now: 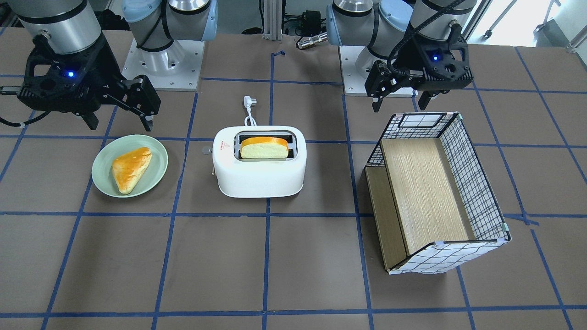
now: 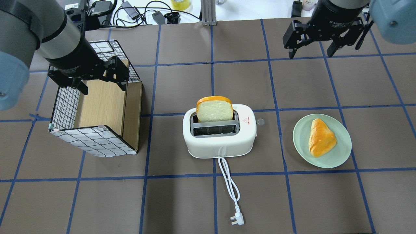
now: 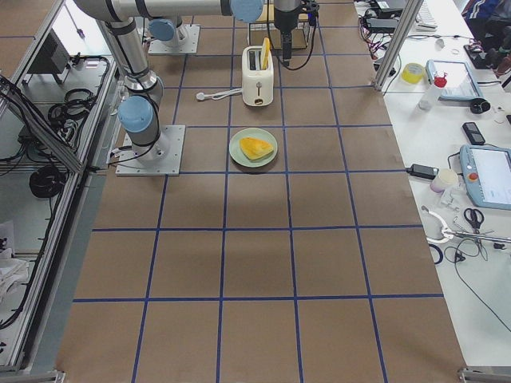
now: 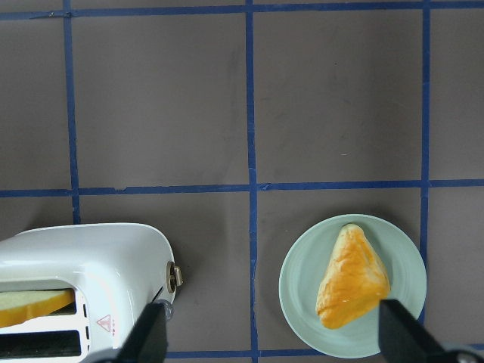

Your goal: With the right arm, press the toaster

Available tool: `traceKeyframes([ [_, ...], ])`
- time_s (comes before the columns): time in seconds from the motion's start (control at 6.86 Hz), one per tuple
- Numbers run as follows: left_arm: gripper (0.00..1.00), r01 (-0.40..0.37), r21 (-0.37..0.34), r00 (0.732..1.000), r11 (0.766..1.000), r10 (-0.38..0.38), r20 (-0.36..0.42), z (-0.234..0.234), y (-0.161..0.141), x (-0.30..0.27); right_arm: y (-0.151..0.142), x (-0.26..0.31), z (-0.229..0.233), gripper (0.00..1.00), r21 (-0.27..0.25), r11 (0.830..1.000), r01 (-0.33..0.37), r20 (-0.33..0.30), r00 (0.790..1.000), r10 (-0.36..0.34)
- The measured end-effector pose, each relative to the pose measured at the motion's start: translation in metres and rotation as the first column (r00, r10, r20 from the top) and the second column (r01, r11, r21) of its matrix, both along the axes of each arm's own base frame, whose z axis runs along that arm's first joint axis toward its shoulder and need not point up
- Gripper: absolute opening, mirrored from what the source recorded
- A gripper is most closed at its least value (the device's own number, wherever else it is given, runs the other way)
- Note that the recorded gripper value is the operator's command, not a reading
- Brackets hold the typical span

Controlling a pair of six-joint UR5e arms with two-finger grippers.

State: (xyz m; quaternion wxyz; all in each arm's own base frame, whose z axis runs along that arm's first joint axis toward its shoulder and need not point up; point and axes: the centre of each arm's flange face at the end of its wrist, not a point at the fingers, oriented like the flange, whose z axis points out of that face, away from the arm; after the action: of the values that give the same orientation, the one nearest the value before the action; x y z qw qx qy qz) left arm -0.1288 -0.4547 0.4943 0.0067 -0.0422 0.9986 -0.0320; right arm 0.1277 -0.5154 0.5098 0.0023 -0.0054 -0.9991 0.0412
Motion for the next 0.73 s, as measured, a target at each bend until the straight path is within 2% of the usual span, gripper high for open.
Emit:
traceKeyframes([
  [0.44,1.00,0.000,0.000,1.000,1.000,0.000,0.000,0.0000,0.0000,0.0001,0.0001,0.0000,-0.0001,1.00,0.001,1.000,0.000,0.000,1.000,0.000],
  [0.58,1.00,0.000,0.000,1.000,1.000,0.000,0.000,0.0000,-0.0001,0.0002,0.0000,-0.0001,0.0000,0.95,0.000,1.000,0.001,-0.001,1.000,-0.001],
  [0.73,1.00,0.000,0.000,1.000,1.000,0.000,0.000,0.0000,-0.0001,0.0002,-0.0002,-0.0001,-0.0001,0.79,0.000,1.000,0.001,-0.002,1.000,-0.001],
])
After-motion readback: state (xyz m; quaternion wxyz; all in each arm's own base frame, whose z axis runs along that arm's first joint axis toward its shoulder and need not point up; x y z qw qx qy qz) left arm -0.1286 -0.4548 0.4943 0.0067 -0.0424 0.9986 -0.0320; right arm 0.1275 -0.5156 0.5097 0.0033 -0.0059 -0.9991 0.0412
